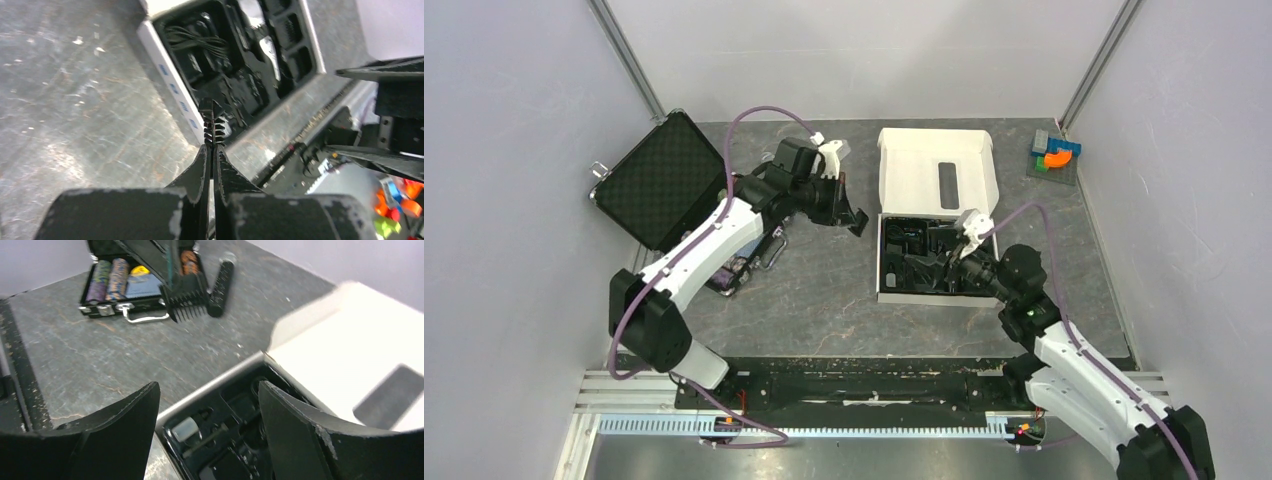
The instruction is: Sort the hair-cutting tools
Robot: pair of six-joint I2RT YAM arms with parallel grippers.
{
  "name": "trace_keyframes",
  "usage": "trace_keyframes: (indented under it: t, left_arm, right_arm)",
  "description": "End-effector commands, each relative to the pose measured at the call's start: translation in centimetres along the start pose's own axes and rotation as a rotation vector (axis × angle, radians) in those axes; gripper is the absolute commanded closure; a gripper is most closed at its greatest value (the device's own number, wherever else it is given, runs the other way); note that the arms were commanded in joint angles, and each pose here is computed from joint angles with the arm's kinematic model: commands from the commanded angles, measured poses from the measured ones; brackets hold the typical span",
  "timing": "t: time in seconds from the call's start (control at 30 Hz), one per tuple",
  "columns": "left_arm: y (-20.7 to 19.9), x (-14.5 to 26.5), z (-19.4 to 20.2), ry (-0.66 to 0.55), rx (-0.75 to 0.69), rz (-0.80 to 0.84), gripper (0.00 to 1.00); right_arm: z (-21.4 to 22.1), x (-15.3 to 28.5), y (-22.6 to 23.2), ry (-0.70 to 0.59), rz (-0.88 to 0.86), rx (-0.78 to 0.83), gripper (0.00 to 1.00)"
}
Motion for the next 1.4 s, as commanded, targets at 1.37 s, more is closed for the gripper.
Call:
trace_keyframes:
  t: [1.37]
  left_arm:
    - [-9.3,4.4,2.0,-0.035,-0.016,0.469,0.97]
  right_arm:
    - [-4.1,-6.7,8.0,-0.131,-0.125,0.327,0.56]
Point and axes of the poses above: each gripper's point midway between its finger pads, its own x axis back along the fingers, its own y axis along the line the jaws close on, z = x × y, the point moved 2 cm from there along x, back along the fingers, and after that the axes turned 8 degrees about -x, right-handed, at the moved point
